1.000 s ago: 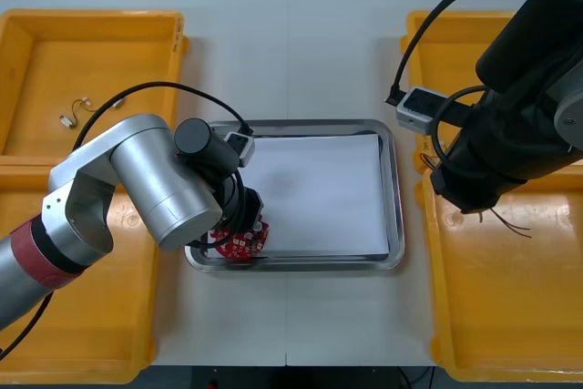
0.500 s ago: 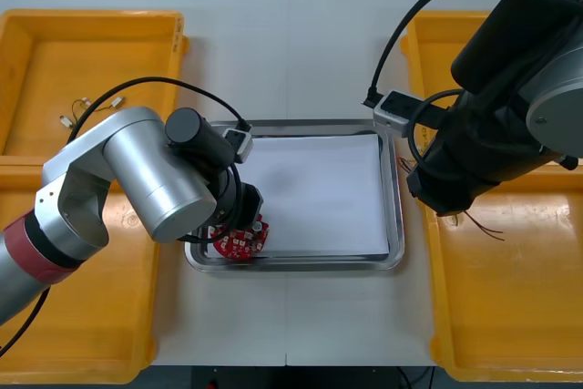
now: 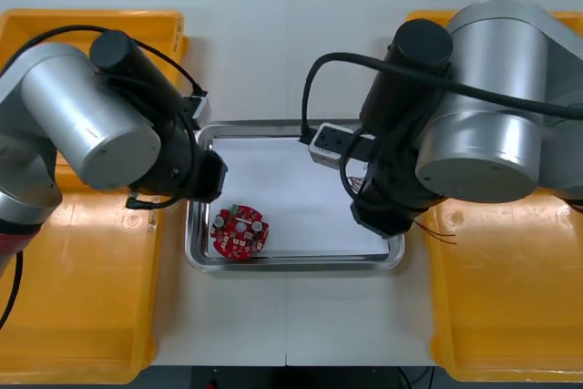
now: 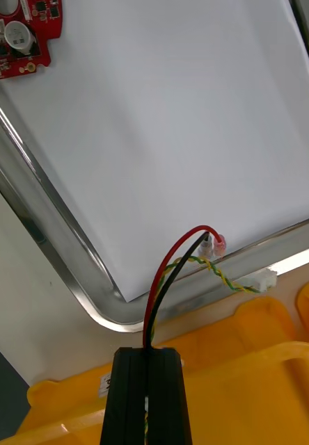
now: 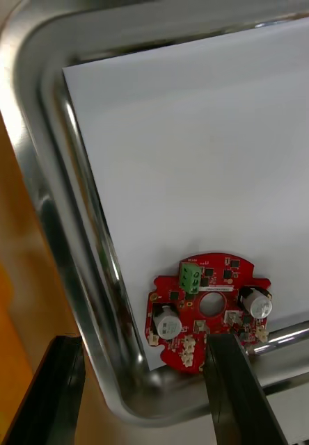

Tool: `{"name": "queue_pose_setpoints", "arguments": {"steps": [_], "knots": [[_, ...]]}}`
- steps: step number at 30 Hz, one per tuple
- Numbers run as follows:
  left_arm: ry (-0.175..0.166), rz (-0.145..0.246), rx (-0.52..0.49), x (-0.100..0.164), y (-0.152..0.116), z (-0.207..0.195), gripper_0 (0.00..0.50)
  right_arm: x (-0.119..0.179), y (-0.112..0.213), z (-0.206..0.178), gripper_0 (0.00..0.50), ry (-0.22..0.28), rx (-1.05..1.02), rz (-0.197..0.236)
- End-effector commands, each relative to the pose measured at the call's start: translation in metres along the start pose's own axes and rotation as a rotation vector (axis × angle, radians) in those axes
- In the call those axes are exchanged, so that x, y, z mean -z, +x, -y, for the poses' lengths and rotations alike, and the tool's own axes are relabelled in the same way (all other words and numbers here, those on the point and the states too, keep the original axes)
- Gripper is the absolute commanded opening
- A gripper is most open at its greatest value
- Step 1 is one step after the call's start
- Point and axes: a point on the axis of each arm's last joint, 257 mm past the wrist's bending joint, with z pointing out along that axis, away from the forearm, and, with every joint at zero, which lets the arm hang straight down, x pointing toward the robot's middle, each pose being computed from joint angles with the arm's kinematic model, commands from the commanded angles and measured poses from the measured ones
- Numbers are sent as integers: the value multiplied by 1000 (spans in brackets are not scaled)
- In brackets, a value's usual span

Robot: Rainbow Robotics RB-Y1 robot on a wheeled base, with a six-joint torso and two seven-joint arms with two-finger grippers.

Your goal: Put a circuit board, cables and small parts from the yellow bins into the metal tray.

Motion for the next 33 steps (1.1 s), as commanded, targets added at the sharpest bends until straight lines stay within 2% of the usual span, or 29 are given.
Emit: {"name": "queue_pose_setpoints", "arguments": {"steps": [1, 11, 15, 26, 30, 33], "knots": [[-23, 30, 27, 39, -14, -27, 500, -3, -19, -9, 0, 42, 155, 17], [-59, 5, 45, 82, -25, -68, 500, -22, -34, -8, 0, 38, 374, 14], [-51, 2, 53, 94, -33, -79, 500, -30, -42, -11, 0, 22, 443, 11], [-90, -3, 67, 113, -60, -134, 500, -57, -54, -25, 0, -11, 532, 69], [-107, 4, 72, 119, -70, -153, 500, -69, -51, -29, 0, 18, 560, 56], [-133, 11, 72, 123, -76, -171, 500, -80, -49, -33, 0, 39, 574, 56]]}}
